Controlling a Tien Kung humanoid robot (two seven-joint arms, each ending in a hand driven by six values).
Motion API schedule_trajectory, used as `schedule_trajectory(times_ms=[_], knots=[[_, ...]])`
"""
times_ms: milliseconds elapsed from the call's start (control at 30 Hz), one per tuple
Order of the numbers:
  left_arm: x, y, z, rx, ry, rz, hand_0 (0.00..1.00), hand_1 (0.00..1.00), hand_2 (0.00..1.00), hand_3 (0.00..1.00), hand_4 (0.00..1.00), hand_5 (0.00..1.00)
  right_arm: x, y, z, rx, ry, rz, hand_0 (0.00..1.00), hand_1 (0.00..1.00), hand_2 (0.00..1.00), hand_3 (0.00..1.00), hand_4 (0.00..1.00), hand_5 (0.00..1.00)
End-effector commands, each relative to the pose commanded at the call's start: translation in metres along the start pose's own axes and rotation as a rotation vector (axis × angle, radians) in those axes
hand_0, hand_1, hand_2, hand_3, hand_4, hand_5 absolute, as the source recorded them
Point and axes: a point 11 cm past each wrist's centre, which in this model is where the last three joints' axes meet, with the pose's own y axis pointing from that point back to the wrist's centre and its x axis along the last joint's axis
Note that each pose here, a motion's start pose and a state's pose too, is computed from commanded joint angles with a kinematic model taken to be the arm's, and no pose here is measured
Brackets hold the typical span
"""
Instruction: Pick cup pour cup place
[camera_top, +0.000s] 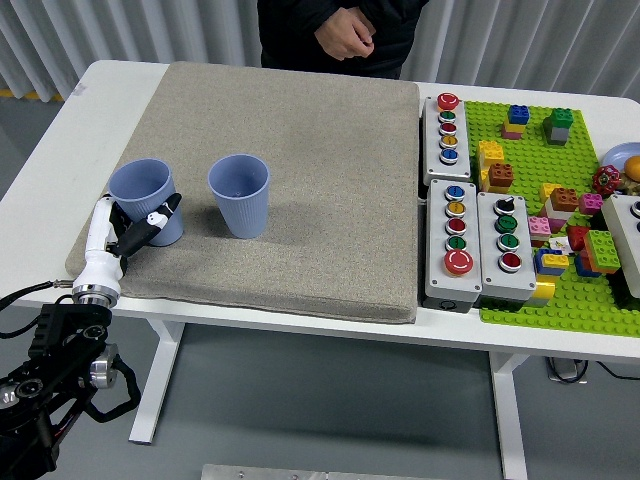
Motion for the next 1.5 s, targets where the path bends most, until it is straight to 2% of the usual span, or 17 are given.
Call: schedule_trajectory(times_ms=[33, 200, 233, 400, 433, 600, 633, 700, 800, 833, 1233, 1500], knots=[[0.000, 0.001, 0.000, 0.001, -0.001, -0.003, 0.738, 0.745, 0.882, 0.892, 0.927, 0.359, 0.000, 0.000, 0.000, 0.000, 0.001, 0.000, 0.719, 0.682, 0.722, 0.687, 0.307, 0.293], [0.000, 0.001, 0.004, -0.011, -0.019, -0.019, 0.738, 0.745, 0.882, 0.892, 0.927, 0.359, 0.001, 0.000, 0.001, -0.001, 0.001, 0.001, 0.719, 0.682, 0.722, 0.687, 0.307, 0.293], [0.000, 0.001, 0.006, -0.016, -0.027, -0.022, 0.757, 0.764, 0.931, 0.994, 0.936, 0.355, 0.000, 0.000, 0.000, 0.001, 0.001, 0.000, 0.719, 0.682, 0.721, 0.685, 0.308, 0.293], [-0.002, 0.001, 0.011, -0.026, -0.056, -0.050, 0.757, 0.764, 0.931, 0.994, 0.936, 0.355, 0.000, 0.000, -0.002, 0.003, -0.001, -0.001, 0.719, 0.682, 0.721, 0.685, 0.308, 0.293], [-0.002, 0.001, 0.012, -0.028, -0.058, -0.052, 0.789, 0.789, 0.981, 0.998, 0.947, 0.360, 0.000, 0.000, -0.002, 0.004, -0.002, -0.001, 0.719, 0.682, 0.721, 0.685, 0.307, 0.289], [-0.003, 0.002, 0.016, -0.038, -0.074, -0.066, 0.789, 0.789, 0.981, 0.998, 0.947, 0.360, -0.001, 0.000, -0.002, 0.005, -0.003, -0.001, 0.719, 0.682, 0.721, 0.685, 0.307, 0.289], [-0.003, 0.002, 0.018, -0.040, -0.081, -0.070, 0.819, 0.843, 0.998, 0.998, 0.962, 0.367, -0.001, 0.000, -0.003, 0.005, -0.003, -0.001, 0.719, 0.682, 0.720, 0.685, 0.307, 0.288], [-0.002, 0.001, 0.019, -0.043, -0.086, -0.072, 0.819, 0.843, 0.998, 0.998, 0.962, 0.367, -0.001, 0.000, -0.003, 0.006, -0.002, -0.001, 0.719, 0.682, 0.720, 0.685, 0.307, 0.288], [0.000, 0.001, 0.020, -0.043, -0.090, -0.067, 0.819, 0.843, 0.998, 0.998, 0.962, 0.367, -0.001, 0.000, -0.003, 0.006, -0.004, 0.000, 0.719, 0.682, 0.720, 0.685, 0.307, 0.288], [0.001, 0.001, 0.020, -0.042, -0.090, -0.064, 0.858, 0.885, 0.998, 0.998, 0.969, 0.370, -0.001, 0.000, -0.002, 0.005, -0.004, 0.000, 0.719, 0.682, 0.721, 0.684, 0.308, 0.288], [0.012, 0.001, 0.020, -0.038, -0.085, -0.030, 0.889, 0.916, 0.998, 0.998, 0.992, 0.388, -0.001, 0.000, -0.003, 0.006, -0.006, -0.001, 0.719, 0.682, 0.721, 0.683, 0.308, 0.286], [0.013, 0.003, 0.023, -0.046, -0.096, -0.031, 0.903, 0.926, 0.998, 0.998, 0.998, 0.405, 0.000, 0.000, -0.002, 0.005, -0.004, 0.000, 0.719, 0.682, 0.720, 0.683, 0.308, 0.286]])
